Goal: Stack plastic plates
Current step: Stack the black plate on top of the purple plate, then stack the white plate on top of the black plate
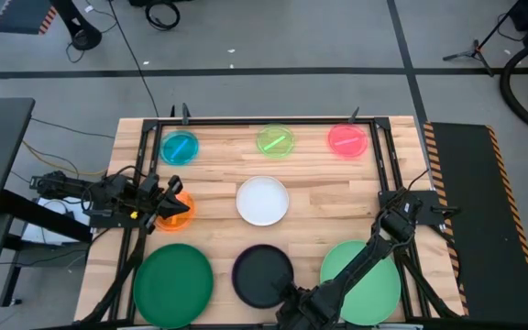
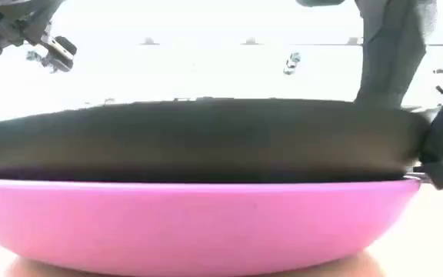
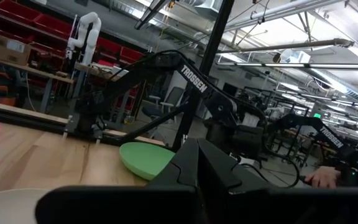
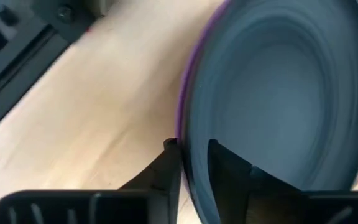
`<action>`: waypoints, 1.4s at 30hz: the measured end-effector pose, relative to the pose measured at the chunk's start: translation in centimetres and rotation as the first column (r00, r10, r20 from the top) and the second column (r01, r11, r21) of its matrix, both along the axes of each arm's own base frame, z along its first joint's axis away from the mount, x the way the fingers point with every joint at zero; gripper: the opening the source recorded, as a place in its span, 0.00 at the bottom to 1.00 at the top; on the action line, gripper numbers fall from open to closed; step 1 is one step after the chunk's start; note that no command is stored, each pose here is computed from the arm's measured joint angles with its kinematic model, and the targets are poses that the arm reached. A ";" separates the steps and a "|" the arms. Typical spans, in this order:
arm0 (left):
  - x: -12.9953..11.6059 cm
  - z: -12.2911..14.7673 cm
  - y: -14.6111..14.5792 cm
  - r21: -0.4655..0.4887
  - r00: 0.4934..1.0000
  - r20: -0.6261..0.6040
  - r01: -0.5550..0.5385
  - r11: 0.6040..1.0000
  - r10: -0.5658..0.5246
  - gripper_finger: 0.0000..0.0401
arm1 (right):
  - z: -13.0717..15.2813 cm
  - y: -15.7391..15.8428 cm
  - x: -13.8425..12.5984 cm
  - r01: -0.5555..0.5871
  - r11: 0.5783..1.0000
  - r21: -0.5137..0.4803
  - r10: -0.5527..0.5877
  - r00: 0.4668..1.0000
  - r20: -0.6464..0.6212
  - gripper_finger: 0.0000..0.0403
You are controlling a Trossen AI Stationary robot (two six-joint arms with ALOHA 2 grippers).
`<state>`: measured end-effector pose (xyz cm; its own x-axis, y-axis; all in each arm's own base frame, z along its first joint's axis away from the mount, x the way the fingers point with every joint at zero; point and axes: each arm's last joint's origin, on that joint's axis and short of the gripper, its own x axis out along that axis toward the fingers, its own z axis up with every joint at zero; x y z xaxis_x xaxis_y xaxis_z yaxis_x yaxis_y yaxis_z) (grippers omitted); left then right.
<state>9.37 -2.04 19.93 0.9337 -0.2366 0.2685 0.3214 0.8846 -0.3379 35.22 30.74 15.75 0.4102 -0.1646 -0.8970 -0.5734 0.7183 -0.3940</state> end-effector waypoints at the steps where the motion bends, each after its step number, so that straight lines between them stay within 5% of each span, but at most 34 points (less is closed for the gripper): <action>1: 0.0 0.0 0.0 0.000 1.000 0.000 0.000 1.000 0.000 0.02 | 0.0 0.0 0.0 0.009 1.000 -0.007 -0.009 1.000 0.008 0.25; 12: 0.0 0.0 0.0 -0.009 1.000 -0.003 0.003 1.000 -0.003 0.02 | 0.9 -2.2 -0.3 0.119 0.975 -0.186 -0.114 0.993 0.039 0.35; 22: 0.1 -0.2 0.0 0.001 1.000 -0.028 0.001 1.000 -0.001 0.02 | 5.7 -6.3 1.4 0.137 0.990 -0.029 -0.138 0.990 -0.007 0.34; 29: 0.1 -0.3 0.0 -0.009 0.999 -0.034 0.005 1.000 -0.005 0.02 | 8.8 -13.4 1.0 0.208 0.978 -0.015 -0.207 0.978 0.025 0.34; 36: 0.1 -0.3 0.0 -0.010 0.999 -0.035 0.007 1.000 -0.007 0.02 | 6.4 -20.7 0.1 0.320 0.940 0.117 -0.334 0.935 0.118 0.35; 42: 0.1 -0.3 0.0 -0.004 0.999 -0.041 0.007 1.000 -0.008 0.02 | 2.8 -23.5 -0.2 0.270 0.953 0.140 -0.288 0.949 0.132 0.35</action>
